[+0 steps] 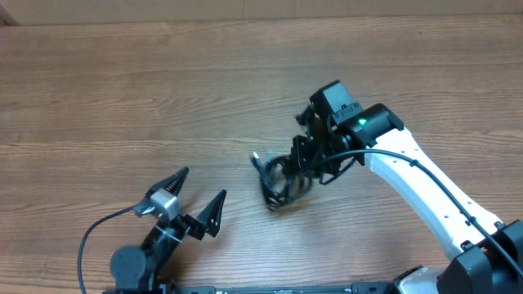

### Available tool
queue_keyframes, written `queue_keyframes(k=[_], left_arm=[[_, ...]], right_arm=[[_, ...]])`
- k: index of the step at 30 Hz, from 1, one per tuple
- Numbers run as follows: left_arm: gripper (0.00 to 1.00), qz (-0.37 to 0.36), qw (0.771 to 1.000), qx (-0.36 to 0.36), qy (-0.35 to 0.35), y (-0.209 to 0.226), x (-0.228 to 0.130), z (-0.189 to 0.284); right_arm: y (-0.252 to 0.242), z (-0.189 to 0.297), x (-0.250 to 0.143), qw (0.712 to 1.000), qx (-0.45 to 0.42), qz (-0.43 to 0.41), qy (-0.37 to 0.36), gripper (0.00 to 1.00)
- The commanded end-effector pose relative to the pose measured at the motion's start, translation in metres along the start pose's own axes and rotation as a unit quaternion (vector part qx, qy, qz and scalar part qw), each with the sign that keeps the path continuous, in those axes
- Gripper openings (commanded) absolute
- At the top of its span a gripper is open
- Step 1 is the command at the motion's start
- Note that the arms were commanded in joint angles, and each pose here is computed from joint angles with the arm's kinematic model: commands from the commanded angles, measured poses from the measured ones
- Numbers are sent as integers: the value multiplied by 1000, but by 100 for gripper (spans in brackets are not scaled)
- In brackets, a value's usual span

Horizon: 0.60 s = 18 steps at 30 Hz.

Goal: Untangle cables

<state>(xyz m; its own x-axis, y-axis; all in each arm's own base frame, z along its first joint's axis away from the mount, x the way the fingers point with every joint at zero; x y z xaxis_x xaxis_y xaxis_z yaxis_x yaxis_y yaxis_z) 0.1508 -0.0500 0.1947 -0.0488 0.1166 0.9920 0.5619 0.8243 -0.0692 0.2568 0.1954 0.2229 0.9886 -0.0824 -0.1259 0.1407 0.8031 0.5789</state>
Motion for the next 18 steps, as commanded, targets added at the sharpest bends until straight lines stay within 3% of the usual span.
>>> queue_keyframes(k=[1, 6, 8, 11, 15, 18], left_arm=[[99, 8, 995, -47, -88, -13, 33, 4], [100, 110, 986, -46, -115, -13, 50, 7], [99, 181, 977, -32, -107, -9, 46, 5], [99, 222, 972, -24, -78, -6, 36, 3], [100, 258, 966, -2, -29, -2, 17, 1], [100, 275, 962, 4, -3, -1, 7, 1]], right_arm=[[19, 6, 3, 997, 50, 50, -6, 11], [38, 10, 2, 989, 136, 58, 25, 14], [38, 10, 7, 990, 130, 61, 5, 8], [26, 11, 16, 996, 83, 5, -29, 6], [4, 11, 23, 996, -5, -36, -82, 18], [-10, 10, 25, 991, -64, -49, -111, 50]])
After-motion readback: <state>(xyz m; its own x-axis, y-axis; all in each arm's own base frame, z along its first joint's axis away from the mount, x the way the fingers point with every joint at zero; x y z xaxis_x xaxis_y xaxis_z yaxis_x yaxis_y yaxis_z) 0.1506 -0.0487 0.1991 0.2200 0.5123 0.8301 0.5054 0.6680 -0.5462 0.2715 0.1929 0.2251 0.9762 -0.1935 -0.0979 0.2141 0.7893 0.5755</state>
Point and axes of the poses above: each gripper's point midway between its finger pads, its own z axis back along the fingers, its own y axis along the line the jaws close on, x = y × z, the point moved 8 cm from there along z, back along the fingers, and after that the axes turned 11 degrees about -z, right-handed, at the moved point
